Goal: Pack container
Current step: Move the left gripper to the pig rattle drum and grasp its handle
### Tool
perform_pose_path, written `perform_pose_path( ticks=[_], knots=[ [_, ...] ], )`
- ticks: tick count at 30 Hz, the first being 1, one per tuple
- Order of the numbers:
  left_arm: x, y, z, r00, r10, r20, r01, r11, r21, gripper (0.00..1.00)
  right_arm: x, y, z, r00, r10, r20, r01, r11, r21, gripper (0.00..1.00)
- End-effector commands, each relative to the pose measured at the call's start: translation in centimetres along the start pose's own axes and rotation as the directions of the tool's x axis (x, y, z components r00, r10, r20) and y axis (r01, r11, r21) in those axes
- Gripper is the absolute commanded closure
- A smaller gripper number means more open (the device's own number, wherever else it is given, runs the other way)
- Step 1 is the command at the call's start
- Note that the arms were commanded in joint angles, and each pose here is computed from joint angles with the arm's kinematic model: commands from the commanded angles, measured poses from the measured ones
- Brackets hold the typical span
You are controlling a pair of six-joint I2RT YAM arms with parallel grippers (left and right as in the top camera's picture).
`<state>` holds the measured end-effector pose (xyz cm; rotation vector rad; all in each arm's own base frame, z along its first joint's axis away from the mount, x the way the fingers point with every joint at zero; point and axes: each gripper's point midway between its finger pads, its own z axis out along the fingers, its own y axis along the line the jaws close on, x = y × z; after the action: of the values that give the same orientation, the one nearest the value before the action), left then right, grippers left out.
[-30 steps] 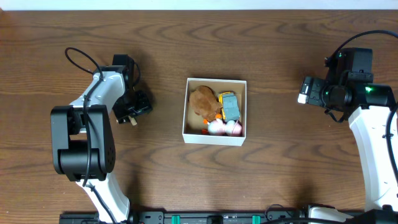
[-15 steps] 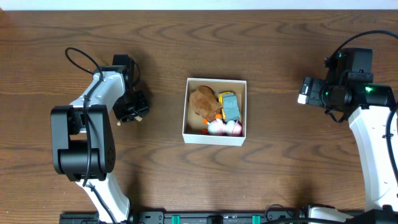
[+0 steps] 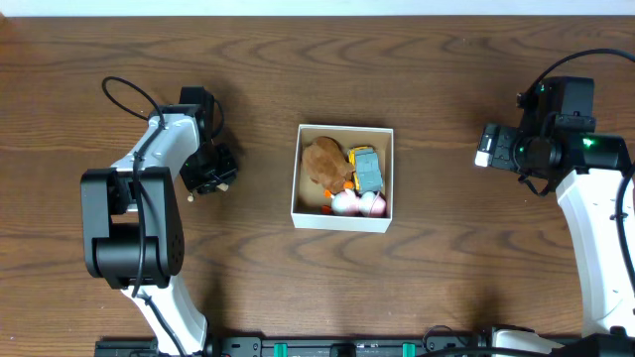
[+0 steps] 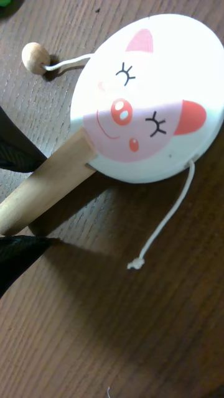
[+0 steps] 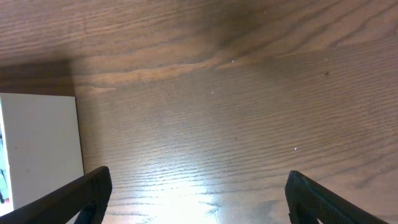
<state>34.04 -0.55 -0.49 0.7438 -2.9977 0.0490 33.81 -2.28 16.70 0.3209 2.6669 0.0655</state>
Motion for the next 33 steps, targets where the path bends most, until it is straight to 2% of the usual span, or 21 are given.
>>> perform_pose_path(
  ticks=[1, 4, 7, 16, 23, 25, 30, 33],
  knots=[
    [0.2, 0.9, 0.6, 1.0, -0.022, -0.013, 0.022, 0.999, -0.037, 0.67, 0.1, 0.0, 0.2, 1.0, -0.014, -0.01, 0.014, 1.0, -0.001, 0.09],
    [0.2, 0.9, 0.6, 1.0, -0.022, -0.013, 0.022, 0.999, -0.037, 0.67, 0.1, 0.0, 0.2, 1.0, -0.014, -0.01, 0.014, 1.0, -0.001, 0.1],
    [0.2, 0.9, 0.6, 1.0, -0.022, -0.013, 0.022, 0.999, -0.037, 0.73, 0.1, 0.0, 0.2, 1.0, -0.014, -0.01, 0.014, 1.0, -0.001, 0.09],
    [0.3, 0.9, 0.6, 1.0, -0.022, -0.016, 0.021, 0.999, -0.039, 0.75, 0.1, 0.0, 0.2, 1.0, -0.014, -0.01, 0.014, 1.0, -0.001, 0.1],
    [0.3, 0.9, 0.4, 1.0, -0.021, -0.011, 0.02, 0.999, -0.037, 0.81, 0.1, -0.1, 0.2, 1.0, -0.021, -0.009, 0.021, 1.0, 0.002, 0.09],
    [0.2, 0.9, 0.2, 1.0, -0.021, -0.005, 0.02, 0.999, -0.033, 0.87, 0.1, -0.1, 0.2, 1.0, -0.021, -0.009, 0.021, 1.0, 0.002, 0.09],
    [-0.1, 0.6, -0.7, 1.0, -0.019, 0.02, 0.02, 1.0, -0.02, 0.86, 0.1, -0.1, 0.2, 1.0, -0.021, -0.009, 0.021, 1.0, 0.002, 0.09],
    [-0.2, 0.5, -1.7, 0.999, -0.018, 0.042, 0.018, 1.0, -0.008, 0.94, 0.1, -0.1, 0.2, 1.0, -0.021, -0.009, 0.021, 1.0, 0.002, 0.1]
  ],
)
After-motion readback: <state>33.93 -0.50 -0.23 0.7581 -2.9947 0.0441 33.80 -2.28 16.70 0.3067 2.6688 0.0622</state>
